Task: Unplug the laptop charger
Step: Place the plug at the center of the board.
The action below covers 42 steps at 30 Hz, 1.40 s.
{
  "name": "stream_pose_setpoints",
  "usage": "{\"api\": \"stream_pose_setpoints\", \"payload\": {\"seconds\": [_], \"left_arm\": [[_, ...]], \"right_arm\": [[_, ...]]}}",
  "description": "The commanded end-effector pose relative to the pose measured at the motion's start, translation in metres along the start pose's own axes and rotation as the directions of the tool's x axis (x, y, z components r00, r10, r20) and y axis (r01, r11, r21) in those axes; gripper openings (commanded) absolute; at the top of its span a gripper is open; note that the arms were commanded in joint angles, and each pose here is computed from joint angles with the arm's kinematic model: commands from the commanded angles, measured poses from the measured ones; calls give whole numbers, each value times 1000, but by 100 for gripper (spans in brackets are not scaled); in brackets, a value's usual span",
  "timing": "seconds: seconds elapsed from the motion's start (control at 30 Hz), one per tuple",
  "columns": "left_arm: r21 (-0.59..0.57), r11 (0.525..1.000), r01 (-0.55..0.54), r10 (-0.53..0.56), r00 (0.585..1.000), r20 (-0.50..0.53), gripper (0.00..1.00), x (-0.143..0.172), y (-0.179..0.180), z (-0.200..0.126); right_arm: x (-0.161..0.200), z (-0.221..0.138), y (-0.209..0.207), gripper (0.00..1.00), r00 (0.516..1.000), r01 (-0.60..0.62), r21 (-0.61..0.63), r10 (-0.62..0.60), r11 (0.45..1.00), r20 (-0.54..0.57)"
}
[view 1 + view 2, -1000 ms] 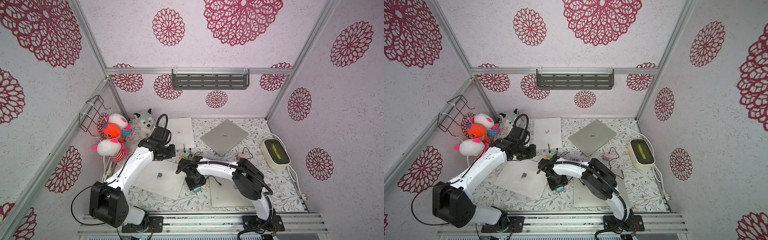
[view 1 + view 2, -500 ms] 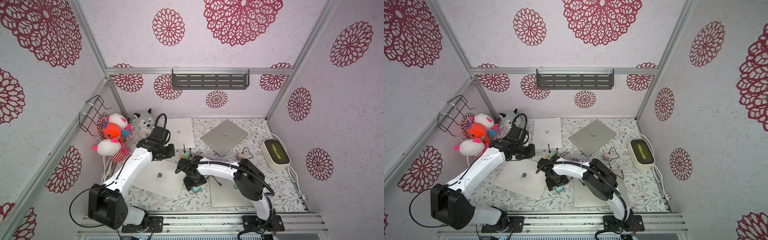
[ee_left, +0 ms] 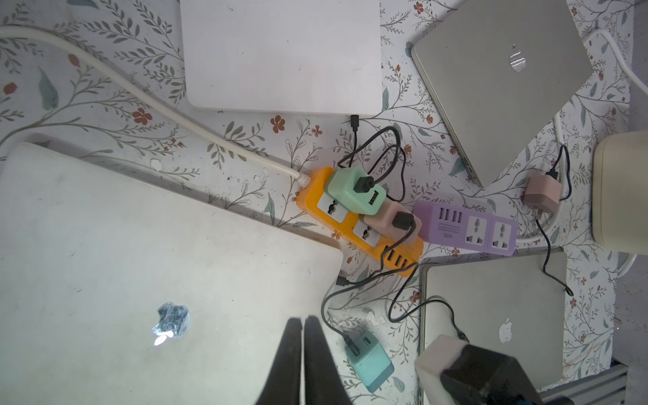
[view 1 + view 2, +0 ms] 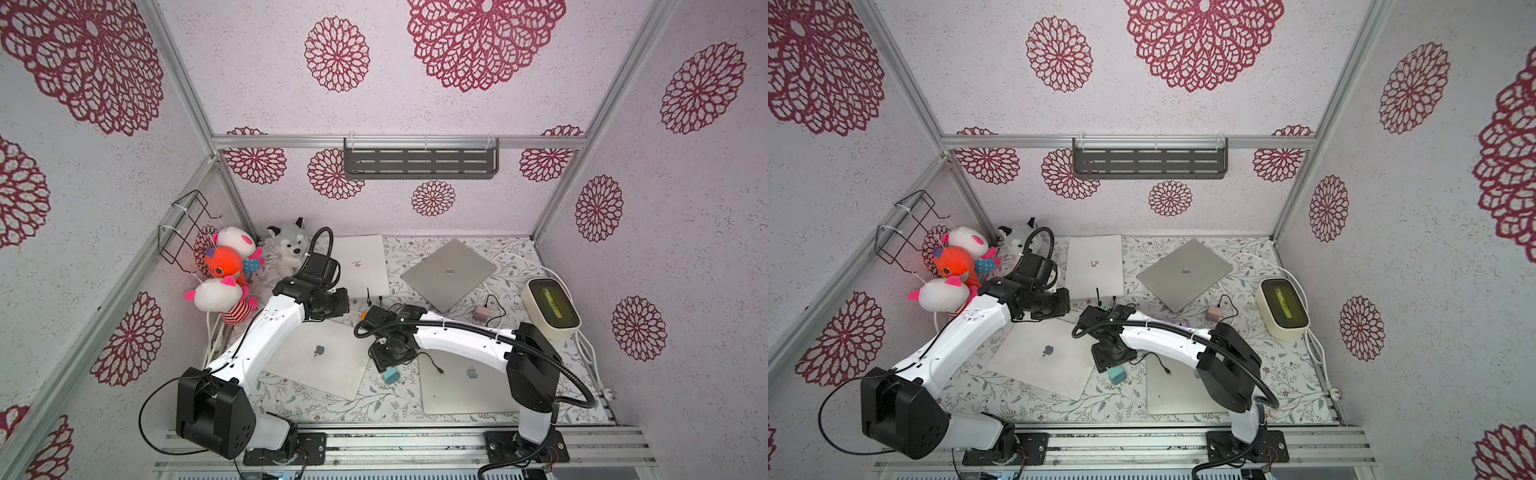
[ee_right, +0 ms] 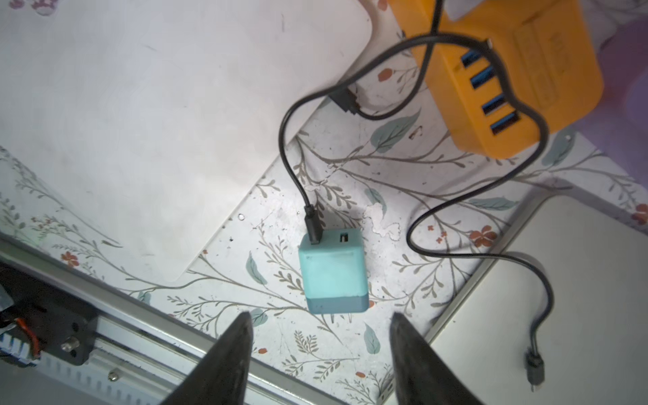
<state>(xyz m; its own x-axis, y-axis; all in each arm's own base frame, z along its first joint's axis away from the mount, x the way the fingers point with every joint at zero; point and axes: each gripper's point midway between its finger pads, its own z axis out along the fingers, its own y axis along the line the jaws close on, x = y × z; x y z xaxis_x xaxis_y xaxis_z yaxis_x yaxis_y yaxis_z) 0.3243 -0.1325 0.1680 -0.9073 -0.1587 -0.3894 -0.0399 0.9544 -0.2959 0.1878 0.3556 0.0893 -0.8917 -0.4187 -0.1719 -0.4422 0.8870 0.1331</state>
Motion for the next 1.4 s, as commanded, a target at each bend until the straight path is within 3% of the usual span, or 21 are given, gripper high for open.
{"api": "stream_pose_setpoints", "payload": {"seconds": [0.0, 0.13, 0.27, 0.37, 0.57, 0.9, 1.07, 1.37], "left_arm": [[6, 1000, 16, -16, 1000, 27, 9, -8, 0, -8], [17, 999, 29, -29, 1000, 1, 10, -5, -1, 3], [29, 999, 36, -36, 999, -15, 11, -3, -3, 12], [27, 999, 35, -34, 999, -14, 11, -4, -3, 13], [21, 999, 30, -30, 999, -21, 11, -2, -1, 14], [14, 999, 30, -30, 999, -24, 11, 2, 1, 15], [7, 1000, 28, -28, 999, -23, 11, 3, 4, 14], [6, 1000, 25, -25, 999, -25, 11, 5, 4, 15]], "right_arm": [[-22, -34, -12, 59, 987, -80, -28, 83, 996, 135], [-44, -53, -29, 53, 952, -165, -116, 189, 979, 241], [-57, -51, -35, 52, 937, -197, -195, 243, 961, 252], [-58, -40, -28, 53, 950, -174, -189, 215, 966, 227], [-28, -5, -26, 61, 986, -80, -22, 83, 997, 144], [7, 28, -7, 64, 998, 32, 38, -34, 999, 52], [11, 40, -12, 60, 998, 49, 92, -51, 995, 26], [26, 43, -22, 42, 1000, 31, 123, -31, 992, -5]]}}
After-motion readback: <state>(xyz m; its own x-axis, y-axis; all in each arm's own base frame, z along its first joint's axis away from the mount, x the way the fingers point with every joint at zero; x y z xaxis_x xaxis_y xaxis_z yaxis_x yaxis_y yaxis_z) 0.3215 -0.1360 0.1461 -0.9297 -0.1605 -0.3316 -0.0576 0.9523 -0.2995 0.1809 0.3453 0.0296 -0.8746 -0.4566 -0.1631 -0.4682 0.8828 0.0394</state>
